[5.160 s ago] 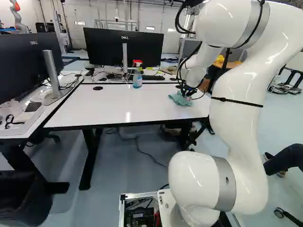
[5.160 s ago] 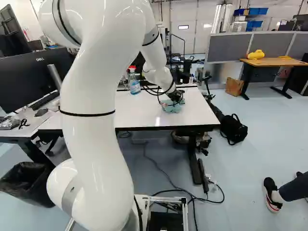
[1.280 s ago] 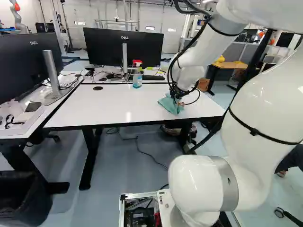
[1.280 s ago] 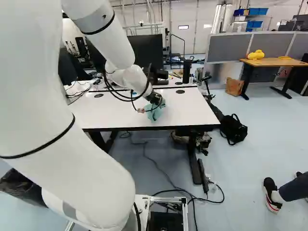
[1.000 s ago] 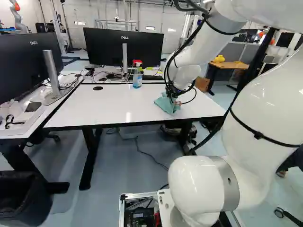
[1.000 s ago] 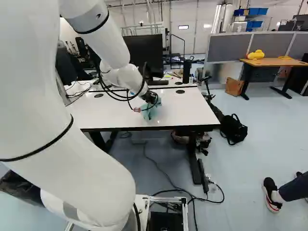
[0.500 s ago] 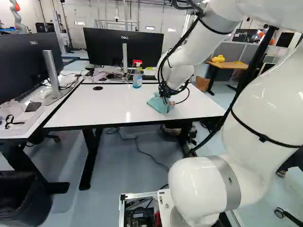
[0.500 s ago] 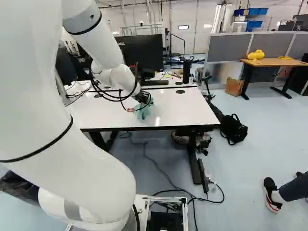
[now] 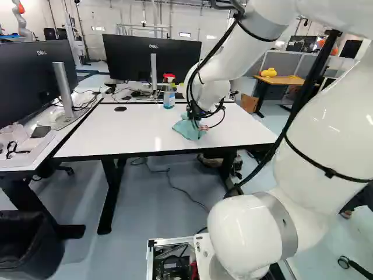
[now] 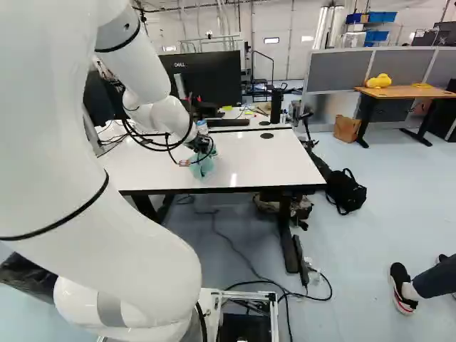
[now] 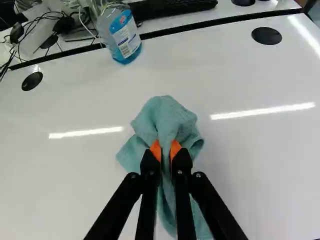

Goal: Clean the table with the green towel

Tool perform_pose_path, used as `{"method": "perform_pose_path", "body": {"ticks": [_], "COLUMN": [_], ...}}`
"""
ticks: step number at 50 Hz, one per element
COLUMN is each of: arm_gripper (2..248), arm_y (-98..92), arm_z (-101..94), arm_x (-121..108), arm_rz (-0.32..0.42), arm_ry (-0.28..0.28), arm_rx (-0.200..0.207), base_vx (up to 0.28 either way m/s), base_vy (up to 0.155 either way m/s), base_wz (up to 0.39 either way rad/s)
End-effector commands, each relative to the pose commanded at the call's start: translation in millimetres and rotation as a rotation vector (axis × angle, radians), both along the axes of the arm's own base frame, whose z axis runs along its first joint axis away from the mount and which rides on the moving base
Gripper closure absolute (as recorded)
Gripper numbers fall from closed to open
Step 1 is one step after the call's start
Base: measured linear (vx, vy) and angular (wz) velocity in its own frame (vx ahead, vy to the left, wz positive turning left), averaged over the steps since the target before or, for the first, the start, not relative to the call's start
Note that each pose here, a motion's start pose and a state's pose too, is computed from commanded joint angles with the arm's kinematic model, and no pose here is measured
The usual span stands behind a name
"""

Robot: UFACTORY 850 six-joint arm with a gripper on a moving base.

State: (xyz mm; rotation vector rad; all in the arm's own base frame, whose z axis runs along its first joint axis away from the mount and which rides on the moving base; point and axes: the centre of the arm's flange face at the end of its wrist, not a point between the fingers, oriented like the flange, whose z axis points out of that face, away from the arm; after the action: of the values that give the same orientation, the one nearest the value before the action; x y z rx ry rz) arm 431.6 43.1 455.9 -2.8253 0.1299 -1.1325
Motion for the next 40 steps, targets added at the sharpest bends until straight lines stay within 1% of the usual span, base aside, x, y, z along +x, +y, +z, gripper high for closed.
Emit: {"method": "perform_pose_path", "body": {"ticks": [21,26,40], "arm_gripper": [210,210,210], "arm_y": [30.7,34.4,34.4], "arm_z": [-0.1,-0.1,-0.1], "arm_x": [-9,-10,-10], "arm_rz": [0.073,0.083,0.083], "arm_ry": [0.000,0.000,0.000], "arm_rx": [0.000,0.000,0.000], "base_vx": [0.000,0.000,0.000], "base_vy": [0.000,0.000,0.000], "base_wz": [0.000,0.000,0.000]}}
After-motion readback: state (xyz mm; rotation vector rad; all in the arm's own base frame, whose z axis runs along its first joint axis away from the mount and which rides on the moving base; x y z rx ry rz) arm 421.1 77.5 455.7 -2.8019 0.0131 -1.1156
